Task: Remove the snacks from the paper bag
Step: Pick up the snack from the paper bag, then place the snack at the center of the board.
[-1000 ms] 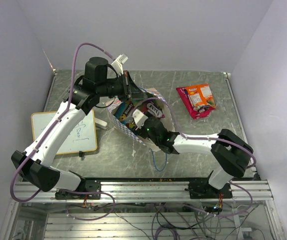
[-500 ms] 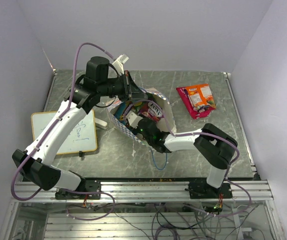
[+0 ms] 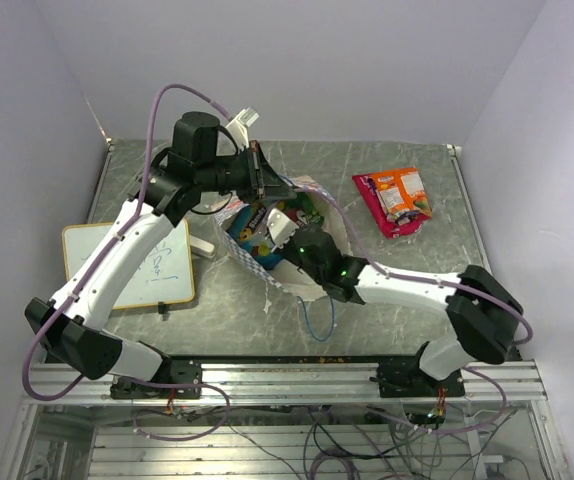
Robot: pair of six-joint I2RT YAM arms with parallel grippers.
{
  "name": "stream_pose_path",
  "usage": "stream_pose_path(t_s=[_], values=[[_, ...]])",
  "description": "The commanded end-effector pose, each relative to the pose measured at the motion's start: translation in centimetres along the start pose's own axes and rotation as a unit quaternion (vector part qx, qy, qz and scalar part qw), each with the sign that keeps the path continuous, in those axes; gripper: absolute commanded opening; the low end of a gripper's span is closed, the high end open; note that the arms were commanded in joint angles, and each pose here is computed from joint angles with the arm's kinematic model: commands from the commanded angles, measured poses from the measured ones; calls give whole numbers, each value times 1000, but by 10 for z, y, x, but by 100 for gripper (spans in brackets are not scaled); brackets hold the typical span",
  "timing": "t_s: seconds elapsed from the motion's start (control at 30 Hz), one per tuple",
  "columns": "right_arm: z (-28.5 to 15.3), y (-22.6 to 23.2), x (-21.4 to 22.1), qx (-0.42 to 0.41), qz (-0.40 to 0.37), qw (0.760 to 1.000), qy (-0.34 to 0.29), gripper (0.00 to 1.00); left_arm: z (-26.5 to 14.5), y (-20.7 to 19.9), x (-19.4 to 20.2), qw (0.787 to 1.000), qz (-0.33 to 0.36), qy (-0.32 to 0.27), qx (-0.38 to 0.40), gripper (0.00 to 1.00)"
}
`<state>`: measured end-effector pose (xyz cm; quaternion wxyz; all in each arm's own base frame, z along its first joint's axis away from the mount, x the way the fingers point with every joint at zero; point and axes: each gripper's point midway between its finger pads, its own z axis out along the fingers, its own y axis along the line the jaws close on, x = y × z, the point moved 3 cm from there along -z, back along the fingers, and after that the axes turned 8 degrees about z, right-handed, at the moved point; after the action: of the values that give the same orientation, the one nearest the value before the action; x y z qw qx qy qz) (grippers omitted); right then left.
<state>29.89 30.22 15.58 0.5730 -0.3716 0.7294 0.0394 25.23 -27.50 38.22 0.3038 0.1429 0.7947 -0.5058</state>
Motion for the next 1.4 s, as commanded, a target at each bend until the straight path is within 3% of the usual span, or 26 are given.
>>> stream_pose_path(t_s=[0.0, 0.23, 0.97, 1.17, 1.37], values=[[-26, 5, -30, -60, 70, 995, -29, 3, -3, -12, -5, 1000, 19, -5, 15, 7], [-62, 1, -49, -92, 147, 984, -39, 0, -1, -10, -3, 1000, 14, -7, 19, 7], [-147, -72, -148, -13, 337, 938, -79, 0, -1, 16, 1, 998, -22, 2, -58, 7], [-165, -91, -157, 16, 351, 932, -89, 0, -7, 25, -3, 996, -27, -7, -81, 7], [-160, -93, -142, 43, 330, 942, -50, 0, -15, 27, -15, 996, -22, -19, -88, 7]])
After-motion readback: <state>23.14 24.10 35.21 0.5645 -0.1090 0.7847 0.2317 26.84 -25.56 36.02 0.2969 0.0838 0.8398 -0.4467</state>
